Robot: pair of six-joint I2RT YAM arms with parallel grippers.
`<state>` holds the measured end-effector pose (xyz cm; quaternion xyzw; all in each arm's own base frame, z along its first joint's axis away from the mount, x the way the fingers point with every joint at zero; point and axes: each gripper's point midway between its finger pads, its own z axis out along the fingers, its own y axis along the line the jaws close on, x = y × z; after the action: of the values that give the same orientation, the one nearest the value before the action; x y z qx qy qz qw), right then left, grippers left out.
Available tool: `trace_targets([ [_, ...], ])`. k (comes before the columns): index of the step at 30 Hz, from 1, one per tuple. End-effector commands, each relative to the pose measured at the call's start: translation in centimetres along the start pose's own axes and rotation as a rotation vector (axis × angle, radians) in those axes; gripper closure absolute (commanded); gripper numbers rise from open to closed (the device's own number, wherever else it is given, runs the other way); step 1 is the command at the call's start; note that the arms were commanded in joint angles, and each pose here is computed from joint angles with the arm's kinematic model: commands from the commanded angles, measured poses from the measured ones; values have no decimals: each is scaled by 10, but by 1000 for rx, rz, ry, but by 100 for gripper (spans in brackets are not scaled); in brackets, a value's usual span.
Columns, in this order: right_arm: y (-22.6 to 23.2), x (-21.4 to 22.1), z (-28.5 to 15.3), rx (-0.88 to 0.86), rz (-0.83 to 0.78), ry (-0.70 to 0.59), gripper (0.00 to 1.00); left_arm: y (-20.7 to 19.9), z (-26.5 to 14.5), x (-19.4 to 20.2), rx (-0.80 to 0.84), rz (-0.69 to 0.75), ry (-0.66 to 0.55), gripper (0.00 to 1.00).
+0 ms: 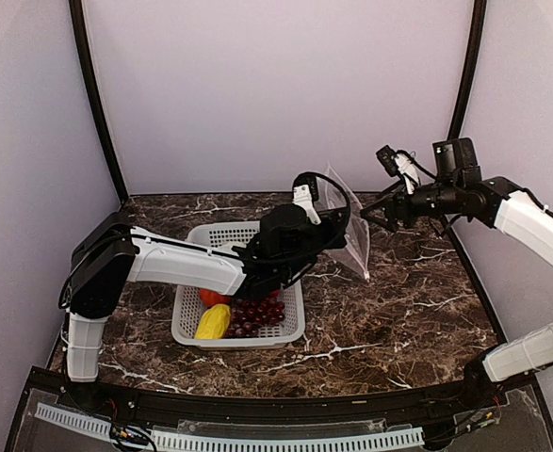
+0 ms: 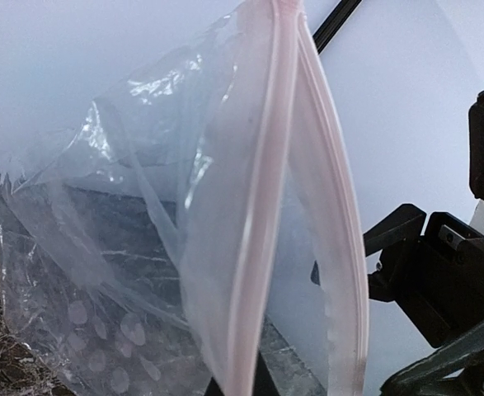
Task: Place the food in the zip-top bag and seal the zipper
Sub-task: Open the zipper food storage bag at the center of the board.
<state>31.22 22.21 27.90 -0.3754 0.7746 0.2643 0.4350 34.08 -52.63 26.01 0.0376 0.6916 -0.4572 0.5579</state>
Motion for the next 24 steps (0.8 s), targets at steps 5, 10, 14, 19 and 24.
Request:
trace_targets([
  [5,-32,4,19,123,27,41,43,-26,0,-11,76,-22,-20,99],
  [10,-41,1,23,153,26,47,79,-23,-2,5,82,-25,30,99],
  [14,-53,-2,18,217,13,43,99,-17,-4,13,75,-33,54,99],
  [19,-78,-13,-1,336,3,23,100,-13,-7,22,73,-13,84,99],
  [24,-96,-24,-23,465,-60,8,100,-11,-9,18,59,27,80,91],
])
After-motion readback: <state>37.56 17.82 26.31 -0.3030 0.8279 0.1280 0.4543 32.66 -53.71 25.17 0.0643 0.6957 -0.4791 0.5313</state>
